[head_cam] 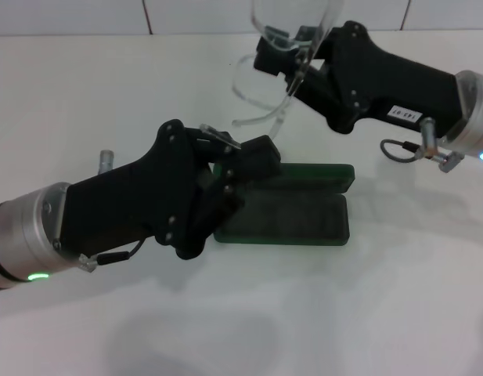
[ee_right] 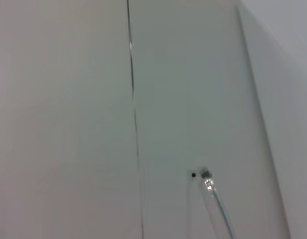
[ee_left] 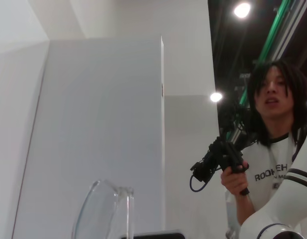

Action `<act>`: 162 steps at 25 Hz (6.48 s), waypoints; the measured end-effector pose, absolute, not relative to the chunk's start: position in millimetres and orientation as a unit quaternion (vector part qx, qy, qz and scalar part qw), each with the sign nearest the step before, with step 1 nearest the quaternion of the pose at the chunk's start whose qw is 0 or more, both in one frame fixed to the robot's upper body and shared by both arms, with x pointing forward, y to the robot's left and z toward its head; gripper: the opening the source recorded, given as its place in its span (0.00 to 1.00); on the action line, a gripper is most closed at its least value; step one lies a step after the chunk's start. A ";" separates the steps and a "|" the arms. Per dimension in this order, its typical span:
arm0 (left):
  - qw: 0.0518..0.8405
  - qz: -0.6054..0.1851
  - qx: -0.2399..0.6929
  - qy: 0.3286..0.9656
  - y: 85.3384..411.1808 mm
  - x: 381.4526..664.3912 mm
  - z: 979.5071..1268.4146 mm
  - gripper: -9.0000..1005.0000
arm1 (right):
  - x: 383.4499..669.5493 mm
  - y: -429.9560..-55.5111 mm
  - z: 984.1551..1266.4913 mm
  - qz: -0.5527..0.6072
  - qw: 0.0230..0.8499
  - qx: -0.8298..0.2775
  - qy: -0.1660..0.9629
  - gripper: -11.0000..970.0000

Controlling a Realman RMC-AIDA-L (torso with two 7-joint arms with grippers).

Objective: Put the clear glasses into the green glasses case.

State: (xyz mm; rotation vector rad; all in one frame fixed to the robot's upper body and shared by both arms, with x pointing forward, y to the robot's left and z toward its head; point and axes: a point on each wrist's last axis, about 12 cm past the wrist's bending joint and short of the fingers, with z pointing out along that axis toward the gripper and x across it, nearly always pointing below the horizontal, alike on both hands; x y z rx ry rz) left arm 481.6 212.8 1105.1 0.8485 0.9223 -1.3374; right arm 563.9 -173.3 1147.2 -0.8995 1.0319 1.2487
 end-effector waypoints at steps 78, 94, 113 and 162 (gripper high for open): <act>0.627 -0.573 0.324 0.416 219.4 479.0 1099.1 0.06 | 554.4 -152.9 1128.9 0.539 0.541 -0.435 0.478 0.13; 0.626 -0.573 0.317 0.423 221.4 475.6 1095.8 0.06 | 553.5 -160.9 1127.4 0.535 0.564 -0.407 0.480 0.13; 0.629 -0.568 0.317 0.425 221.1 477.9 1096.0 0.06 | 554.7 -152.0 1130.0 0.538 0.551 -0.428 0.474 0.13; 0.621 -0.483 0.381 0.486 323.4 447.7 1101.7 0.06 | 561.9 -140.9 1248.6 0.272 0.222 -0.638 0.685 0.13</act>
